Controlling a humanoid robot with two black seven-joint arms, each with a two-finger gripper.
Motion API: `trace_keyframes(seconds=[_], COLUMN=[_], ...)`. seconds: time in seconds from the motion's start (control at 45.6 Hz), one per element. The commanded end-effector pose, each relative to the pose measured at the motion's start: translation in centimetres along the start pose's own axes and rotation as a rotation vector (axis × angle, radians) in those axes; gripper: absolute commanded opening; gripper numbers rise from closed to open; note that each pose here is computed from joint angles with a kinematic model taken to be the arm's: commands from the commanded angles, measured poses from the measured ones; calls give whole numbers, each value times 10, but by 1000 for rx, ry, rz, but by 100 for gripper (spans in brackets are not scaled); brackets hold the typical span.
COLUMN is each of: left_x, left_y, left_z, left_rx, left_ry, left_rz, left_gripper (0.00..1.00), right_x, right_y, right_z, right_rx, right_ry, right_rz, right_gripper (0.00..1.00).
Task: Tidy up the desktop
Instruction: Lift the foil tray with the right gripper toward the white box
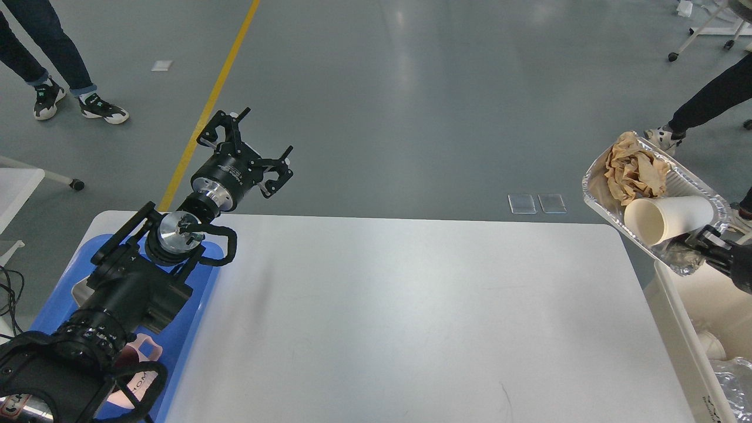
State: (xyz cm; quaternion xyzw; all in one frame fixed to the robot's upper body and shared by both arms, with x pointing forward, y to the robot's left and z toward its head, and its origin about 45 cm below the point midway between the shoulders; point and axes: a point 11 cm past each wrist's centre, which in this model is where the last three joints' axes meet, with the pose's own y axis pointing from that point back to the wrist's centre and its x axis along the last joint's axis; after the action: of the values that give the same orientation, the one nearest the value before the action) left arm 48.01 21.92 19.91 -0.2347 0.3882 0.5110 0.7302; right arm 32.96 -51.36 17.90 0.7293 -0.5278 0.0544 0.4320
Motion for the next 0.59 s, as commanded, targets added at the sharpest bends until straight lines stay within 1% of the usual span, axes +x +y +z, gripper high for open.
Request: trace_keyframes(seconds=[0.0, 0.088, 0.219, 0.285, 0.373, 0.57], left_x=[5, 9, 12, 12, 22, 28], left_y=[8, 11, 13, 13, 19, 22], left_z=[6, 13, 14, 10, 3, -8], left_rx=[-12, -55, -74, -69, -55, -15], left_ry=[4, 69, 101, 104, 104, 64], left_rz=[-41, -41, -39, -38, -17, 1], left_gripper=[98, 98, 98, 98, 98, 98], right_x=[11, 13, 16, 17, 18, 8], right_y=[12, 15, 20, 21, 24, 34], right_z=[12, 16, 22, 26, 35, 62], right_rx=[-21, -22, -31, -38, -60, -123], right_ry=[-24, -42, -79, -89, -93, -109], right_rz=[45, 59, 83, 93, 115, 142], right_gripper=[0, 0, 0, 0, 0, 0])
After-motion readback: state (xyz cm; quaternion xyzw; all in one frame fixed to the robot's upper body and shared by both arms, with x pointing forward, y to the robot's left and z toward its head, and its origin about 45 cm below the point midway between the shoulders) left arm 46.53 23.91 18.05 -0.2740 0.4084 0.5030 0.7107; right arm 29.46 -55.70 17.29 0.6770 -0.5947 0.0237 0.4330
